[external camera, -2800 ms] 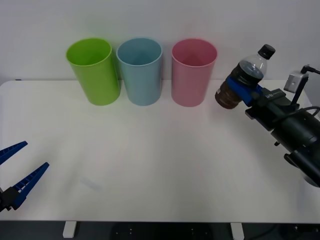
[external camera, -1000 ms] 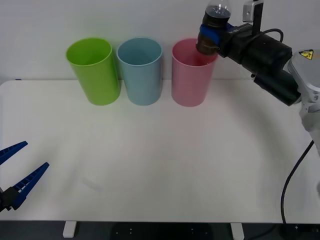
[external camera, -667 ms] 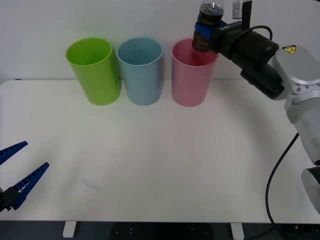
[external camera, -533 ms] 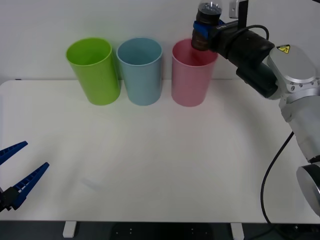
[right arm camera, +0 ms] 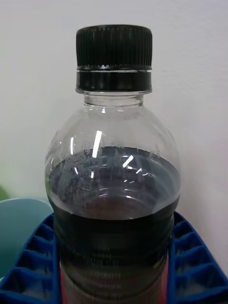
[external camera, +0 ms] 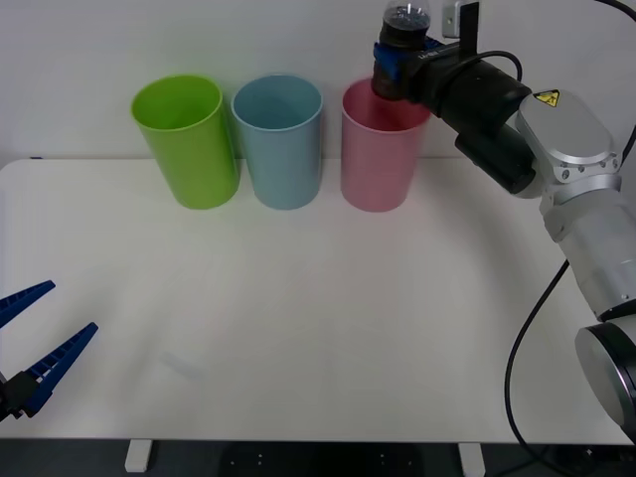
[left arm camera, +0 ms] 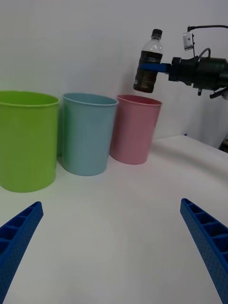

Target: Grasp the object on the table and drop it into the matching bin: aluminum can to the light blue bin, PET bottle to the pink bin.

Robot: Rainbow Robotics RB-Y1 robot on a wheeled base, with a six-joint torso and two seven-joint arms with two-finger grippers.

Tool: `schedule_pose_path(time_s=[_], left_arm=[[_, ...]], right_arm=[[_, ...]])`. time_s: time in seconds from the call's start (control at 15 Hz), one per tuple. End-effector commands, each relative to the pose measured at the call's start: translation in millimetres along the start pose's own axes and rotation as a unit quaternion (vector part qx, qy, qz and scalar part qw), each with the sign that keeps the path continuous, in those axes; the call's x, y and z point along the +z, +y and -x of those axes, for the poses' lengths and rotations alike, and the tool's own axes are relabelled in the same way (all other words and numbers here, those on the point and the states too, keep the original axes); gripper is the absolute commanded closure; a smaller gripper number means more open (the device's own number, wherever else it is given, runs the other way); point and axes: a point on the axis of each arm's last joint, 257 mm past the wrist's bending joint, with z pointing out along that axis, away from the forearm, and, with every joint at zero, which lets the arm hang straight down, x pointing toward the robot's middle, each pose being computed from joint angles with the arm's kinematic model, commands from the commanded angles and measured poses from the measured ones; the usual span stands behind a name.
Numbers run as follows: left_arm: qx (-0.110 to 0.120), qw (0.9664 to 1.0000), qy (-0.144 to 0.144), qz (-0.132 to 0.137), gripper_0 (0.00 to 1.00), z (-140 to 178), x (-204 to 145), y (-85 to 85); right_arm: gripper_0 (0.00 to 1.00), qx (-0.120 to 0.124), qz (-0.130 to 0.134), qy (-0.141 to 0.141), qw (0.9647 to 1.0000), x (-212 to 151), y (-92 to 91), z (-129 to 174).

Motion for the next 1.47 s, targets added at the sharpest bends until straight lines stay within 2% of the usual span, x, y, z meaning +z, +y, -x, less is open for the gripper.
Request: schedule_pose_path(time_s=[0.07, 0.4, 0.6, 1.0, 1.47], left_arm=[[0.000, 1.0000, 0.000, 0.000, 0.00, 0, 0, 0.0], [0.000, 1.0000, 0.000, 0.000, 0.00, 0, 0, 0.0], [0.000, 1.0000, 0.000, 0.000, 0.00, 0, 0, 0.0], [0.000, 1.0000, 0.000, 0.000, 0.00, 0, 0, 0.0], [0.000, 1.0000, 0.000, 0.000, 0.00, 0, 0, 0.0]], right_arm=[[0.00, -0.007, 0.001, 0.001, 1.0000, 0, 0.3, -1], [0.00, -0.014, 0.002, -0.003, 0.9999, 0, 0.4, 3], [0.00, -0.008, 0.005, -0.011, 0.9999, -7, 3.3, 2], [0.00, -0.015, 0.022, -0.049, 0.9985, -52, 20.5, 10], [0.00, -0.022, 0.053, -0.045, 0.9974, -115, 40.6, -13]])
